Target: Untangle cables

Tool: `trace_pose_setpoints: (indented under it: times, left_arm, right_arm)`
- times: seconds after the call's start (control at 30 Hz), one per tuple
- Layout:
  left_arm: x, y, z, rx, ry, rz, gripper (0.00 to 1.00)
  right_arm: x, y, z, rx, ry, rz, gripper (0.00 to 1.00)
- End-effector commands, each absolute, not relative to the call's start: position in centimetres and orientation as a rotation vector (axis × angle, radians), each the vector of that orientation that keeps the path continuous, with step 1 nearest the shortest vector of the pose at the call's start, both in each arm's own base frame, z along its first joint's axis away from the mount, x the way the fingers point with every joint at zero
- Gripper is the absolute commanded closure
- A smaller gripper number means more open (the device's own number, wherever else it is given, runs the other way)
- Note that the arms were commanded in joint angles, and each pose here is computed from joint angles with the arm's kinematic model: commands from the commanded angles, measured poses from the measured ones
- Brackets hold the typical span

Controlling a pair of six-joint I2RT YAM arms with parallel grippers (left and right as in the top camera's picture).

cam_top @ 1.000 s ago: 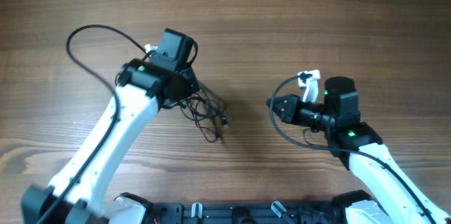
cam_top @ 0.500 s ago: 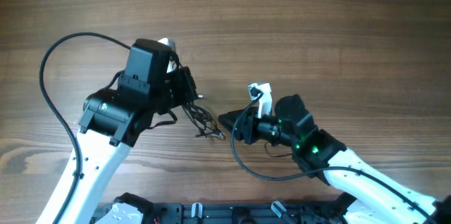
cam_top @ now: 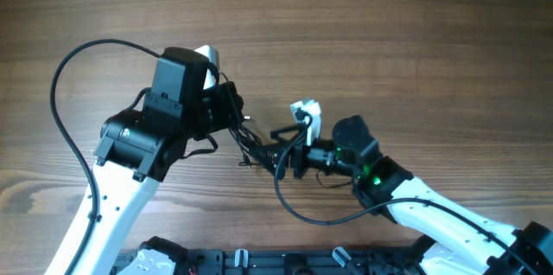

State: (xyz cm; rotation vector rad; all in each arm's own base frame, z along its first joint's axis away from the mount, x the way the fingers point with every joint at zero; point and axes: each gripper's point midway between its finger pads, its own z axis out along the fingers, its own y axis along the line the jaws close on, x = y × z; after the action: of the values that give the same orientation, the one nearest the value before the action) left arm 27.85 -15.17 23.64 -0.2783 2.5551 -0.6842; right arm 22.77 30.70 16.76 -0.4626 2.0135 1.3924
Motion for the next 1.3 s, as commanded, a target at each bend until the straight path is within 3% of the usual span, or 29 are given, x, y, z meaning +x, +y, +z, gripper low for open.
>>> trace_pose_setpoints:
  times: [0.0,0.07,0.27,0.47,0.73,0.8,0.9,0.93,1.13,1.27]
  left_arm:
    - [28.2,-14.5,24.6,-0.434,2.505,-0.693,0.96]
    - [28.4,-14.4,24.7,-0.53,2.49,-0.707,0.96]
    - [28.3,-14.6,24.7,-0.586,2.489,-0.741,0.96]
    - [28.1,-14.9,24.7,-0.607,2.498,-0.773,0.96]
    - [27.8,-15.3,24.7,-0.679,2.501,-0.821,0.96]
    - [27.8,-15.5,24.8,-0.673,2.503,-0.829,0.96]
    - [27.6,-15.9,24.8,-0.675,2.508,-0.84,0.96]
    - [27.5,-16.1,24.8,-0.668,2.511,-0.843,0.96]
    - [27.0,-17.3,25.0,-0.673,2.515,-0.874,0.96]
    - [26.9,-17.5,25.0,-0.726,2.509,-0.894,0.96]
  right_arm:
    - [21.3,31.4,20.4,-0.63,1.828,1.483,0.05]
    - [20.0,32.0,20.5,-0.687,1.819,1.519,0.12]
    - [18.8,33.2,18.8,-0.715,1.866,1.438,0.13]
    - [18.8,33.7,18.5,-0.694,1.878,1.408,0.3]
    - [19.6,33.9,15.9,-0.66,1.96,1.359,0.32]
    - [19.5,34.0,15.6,-0.666,1.969,1.361,0.41]
    - [19.5,34.1,15.7,-0.653,1.966,1.364,0.71]
    - [20.0,34.0,15.6,-0.613,1.98,1.353,0.76]
    - [20.5,33.8,15.4,-0.59,1.985,1.319,0.77]
    - [20.9,33.5,14.5,-0.567,2.019,1.28,0.95]
